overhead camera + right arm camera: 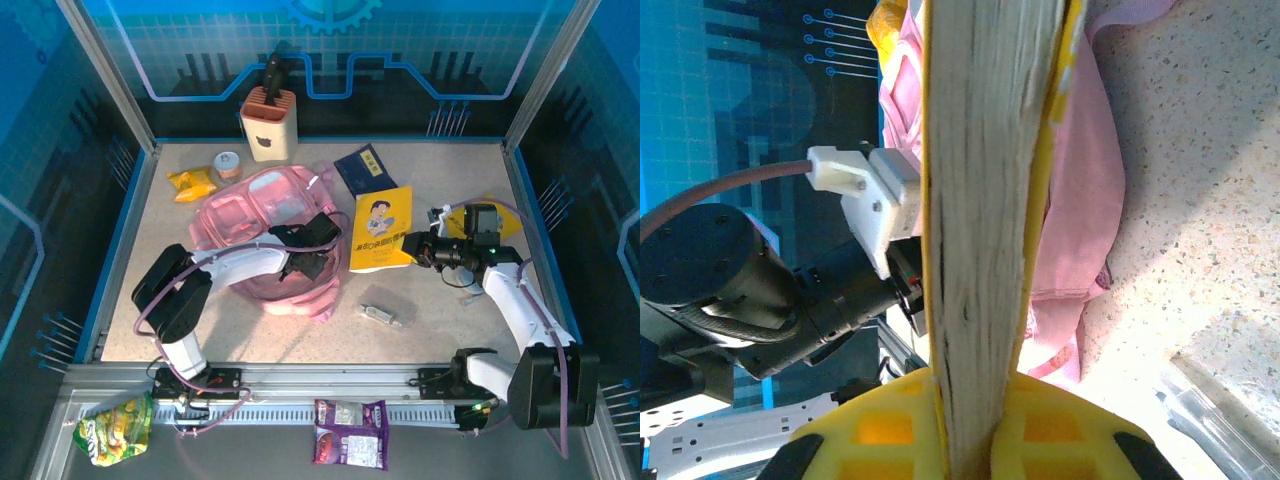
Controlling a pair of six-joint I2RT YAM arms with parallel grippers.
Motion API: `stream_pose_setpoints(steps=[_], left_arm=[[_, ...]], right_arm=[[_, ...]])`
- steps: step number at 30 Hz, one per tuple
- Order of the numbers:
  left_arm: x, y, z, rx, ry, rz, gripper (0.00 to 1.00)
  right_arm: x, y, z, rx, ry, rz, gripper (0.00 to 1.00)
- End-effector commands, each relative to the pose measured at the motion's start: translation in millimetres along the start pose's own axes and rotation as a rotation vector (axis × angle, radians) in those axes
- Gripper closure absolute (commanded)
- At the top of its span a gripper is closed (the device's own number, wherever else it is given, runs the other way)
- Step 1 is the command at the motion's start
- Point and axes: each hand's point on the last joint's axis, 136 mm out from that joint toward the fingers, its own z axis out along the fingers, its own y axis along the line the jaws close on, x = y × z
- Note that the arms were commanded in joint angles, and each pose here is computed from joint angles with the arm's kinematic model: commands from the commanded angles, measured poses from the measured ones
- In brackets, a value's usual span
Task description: Pack the student bag
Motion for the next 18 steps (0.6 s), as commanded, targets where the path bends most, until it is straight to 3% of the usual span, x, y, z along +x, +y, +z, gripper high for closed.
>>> stream_pose_setpoints(steps=[1,4,7,18], left_arm=[[-6,14,-28,-0.027,-0.049,-0.052,0.92],[-12,30,-47,-0.089,-0.092,-0.081,1.00],[-19,50,-73,-0.163,-0.125,-0.129,1.00],[-53,94,-155,-0.140,-0.362,-0.221,1.00]], right_arm=[[-3,16,-6,-0.065,0.000,-0.035,1.00],[1,19,-10,-0.051,-0.005,-0.043,1.00],[6,21,-15,-0.031,-0.005,-0.052,1.00],[47,18,-3,-0.004,0.098,-0.031,1.00]])
